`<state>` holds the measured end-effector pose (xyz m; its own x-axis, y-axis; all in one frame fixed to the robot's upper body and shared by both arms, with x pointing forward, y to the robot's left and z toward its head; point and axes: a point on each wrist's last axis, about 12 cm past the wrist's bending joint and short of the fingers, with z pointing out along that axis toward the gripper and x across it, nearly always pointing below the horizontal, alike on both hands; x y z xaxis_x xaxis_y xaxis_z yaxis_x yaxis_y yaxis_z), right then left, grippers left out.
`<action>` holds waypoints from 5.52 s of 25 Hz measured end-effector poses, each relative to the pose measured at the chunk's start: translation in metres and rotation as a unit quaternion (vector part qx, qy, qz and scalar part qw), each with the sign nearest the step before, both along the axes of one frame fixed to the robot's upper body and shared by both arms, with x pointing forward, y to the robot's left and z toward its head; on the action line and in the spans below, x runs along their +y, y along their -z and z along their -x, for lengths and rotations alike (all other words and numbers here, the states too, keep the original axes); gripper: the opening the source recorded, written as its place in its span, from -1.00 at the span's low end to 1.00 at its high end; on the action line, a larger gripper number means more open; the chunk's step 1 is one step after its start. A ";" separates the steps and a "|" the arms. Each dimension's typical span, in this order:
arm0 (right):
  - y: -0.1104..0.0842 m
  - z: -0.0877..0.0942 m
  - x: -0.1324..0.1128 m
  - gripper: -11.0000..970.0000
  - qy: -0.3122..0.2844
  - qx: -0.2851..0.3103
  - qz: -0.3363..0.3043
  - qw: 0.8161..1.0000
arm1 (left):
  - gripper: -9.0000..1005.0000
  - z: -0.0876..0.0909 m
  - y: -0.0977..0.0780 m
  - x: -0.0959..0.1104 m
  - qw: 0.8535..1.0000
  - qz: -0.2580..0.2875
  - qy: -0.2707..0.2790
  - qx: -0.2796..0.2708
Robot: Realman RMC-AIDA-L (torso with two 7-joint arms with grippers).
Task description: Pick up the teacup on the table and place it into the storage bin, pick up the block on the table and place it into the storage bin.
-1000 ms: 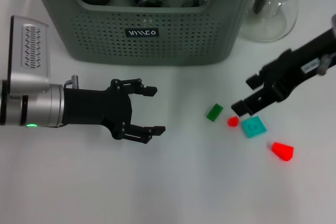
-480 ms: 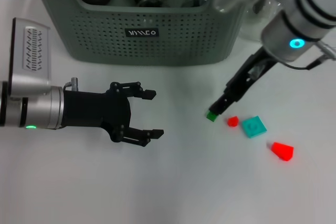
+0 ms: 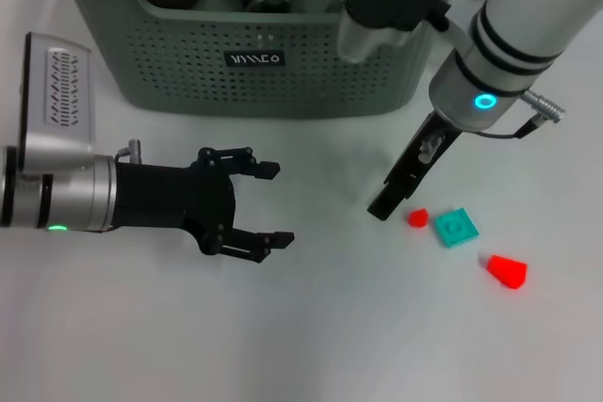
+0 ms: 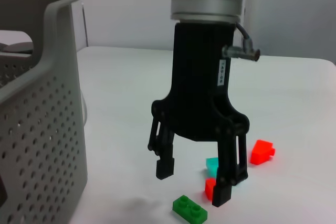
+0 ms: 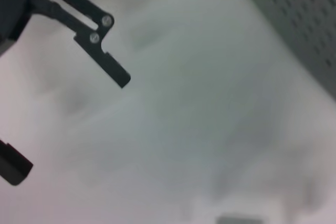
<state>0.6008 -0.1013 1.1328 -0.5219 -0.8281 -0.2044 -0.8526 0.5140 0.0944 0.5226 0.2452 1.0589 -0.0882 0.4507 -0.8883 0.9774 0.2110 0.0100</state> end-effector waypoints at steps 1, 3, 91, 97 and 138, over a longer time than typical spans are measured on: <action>0.001 0.001 0.001 0.77 0.000 0.000 0.003 1.000 | 0.77 0.000 0.000 0.000 1.000 0.000 0.000 0.000; 0.004 0.003 0.003 0.77 -0.002 -0.002 0.009 1.000 | 0.77 0.000 0.000 0.000 1.000 0.000 0.001 0.000; -0.102 -0.085 0.054 -0.08 0.032 -0.215 -0.133 0.967 | 0.77 -0.002 0.000 0.002 1.000 -0.013 -0.005 0.013; -0.100 -0.087 0.052 -0.05 0.040 -0.226 -0.138 0.963 | 0.77 -0.002 0.001 0.002 1.000 -0.013 -0.006 0.013; -0.038 0.027 -0.066 0.74 0.012 0.031 -0.022 0.999 | 0.77 -0.002 0.001 0.003 1.000 -0.011 -0.012 0.017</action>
